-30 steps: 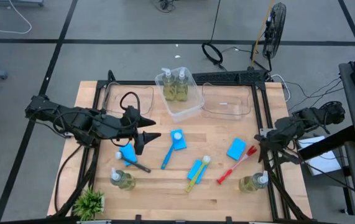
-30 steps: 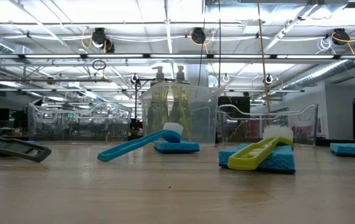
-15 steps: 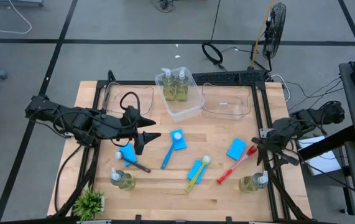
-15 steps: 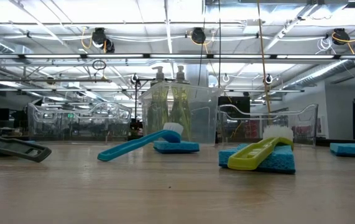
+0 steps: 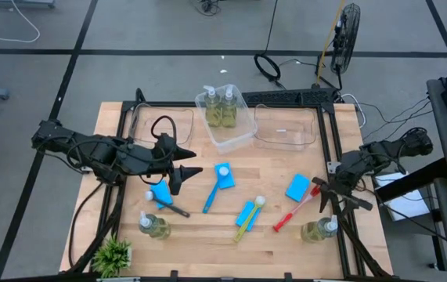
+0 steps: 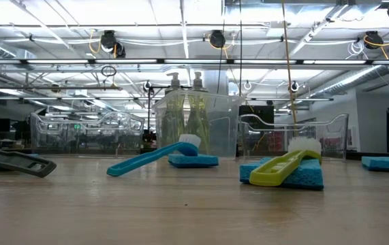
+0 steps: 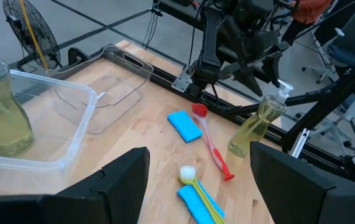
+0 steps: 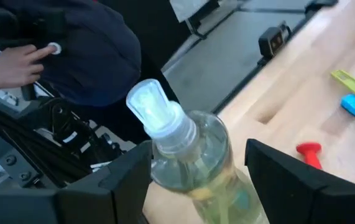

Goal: Pick & Place Kitchen Sink Supplies
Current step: Put the dishwashing liquid bottle into the white bin

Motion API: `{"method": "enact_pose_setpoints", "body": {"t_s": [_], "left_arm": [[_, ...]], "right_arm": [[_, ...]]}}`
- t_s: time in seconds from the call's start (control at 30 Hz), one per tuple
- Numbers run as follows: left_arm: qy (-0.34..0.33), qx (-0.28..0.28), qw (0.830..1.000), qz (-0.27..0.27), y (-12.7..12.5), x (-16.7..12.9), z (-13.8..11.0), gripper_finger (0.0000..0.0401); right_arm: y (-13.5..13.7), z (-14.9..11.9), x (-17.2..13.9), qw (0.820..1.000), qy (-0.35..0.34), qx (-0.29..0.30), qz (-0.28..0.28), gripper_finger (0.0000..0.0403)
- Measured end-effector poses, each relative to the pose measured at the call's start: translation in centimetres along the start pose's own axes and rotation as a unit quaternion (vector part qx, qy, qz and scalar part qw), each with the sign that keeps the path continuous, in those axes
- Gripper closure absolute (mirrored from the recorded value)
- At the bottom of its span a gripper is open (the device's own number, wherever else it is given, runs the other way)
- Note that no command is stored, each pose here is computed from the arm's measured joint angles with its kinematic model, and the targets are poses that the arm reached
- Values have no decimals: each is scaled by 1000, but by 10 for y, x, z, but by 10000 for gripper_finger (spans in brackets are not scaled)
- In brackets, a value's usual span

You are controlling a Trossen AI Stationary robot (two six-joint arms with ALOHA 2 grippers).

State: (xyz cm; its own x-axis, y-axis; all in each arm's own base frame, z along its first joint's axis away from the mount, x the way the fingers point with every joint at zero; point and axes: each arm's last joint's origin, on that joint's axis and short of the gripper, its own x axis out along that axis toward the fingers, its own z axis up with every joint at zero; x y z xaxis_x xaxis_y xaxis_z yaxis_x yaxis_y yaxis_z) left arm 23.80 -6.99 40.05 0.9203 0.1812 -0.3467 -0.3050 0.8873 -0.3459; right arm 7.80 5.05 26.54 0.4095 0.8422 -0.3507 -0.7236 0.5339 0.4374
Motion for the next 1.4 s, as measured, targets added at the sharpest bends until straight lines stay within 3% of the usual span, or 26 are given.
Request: {"method": "enact_pose_setpoints", "body": {"t_s": [0.67, 0.8, 1.4], "left_arm": [[0, 0, 1000, 0, 0, 0, 0, 128], [0, 0, 1000, 0, 0, 0, 0, 128], [0, 0, 1000, 0, 0, 0, 0, 128]], "right_arm": [[-2, -8, 27, 997, -52, -28, 40, 156], [-2, -10, 29, 997, -58, -34, 27, 160], [0, -10, 38, 997, -46, -56, 13, 280]]}}
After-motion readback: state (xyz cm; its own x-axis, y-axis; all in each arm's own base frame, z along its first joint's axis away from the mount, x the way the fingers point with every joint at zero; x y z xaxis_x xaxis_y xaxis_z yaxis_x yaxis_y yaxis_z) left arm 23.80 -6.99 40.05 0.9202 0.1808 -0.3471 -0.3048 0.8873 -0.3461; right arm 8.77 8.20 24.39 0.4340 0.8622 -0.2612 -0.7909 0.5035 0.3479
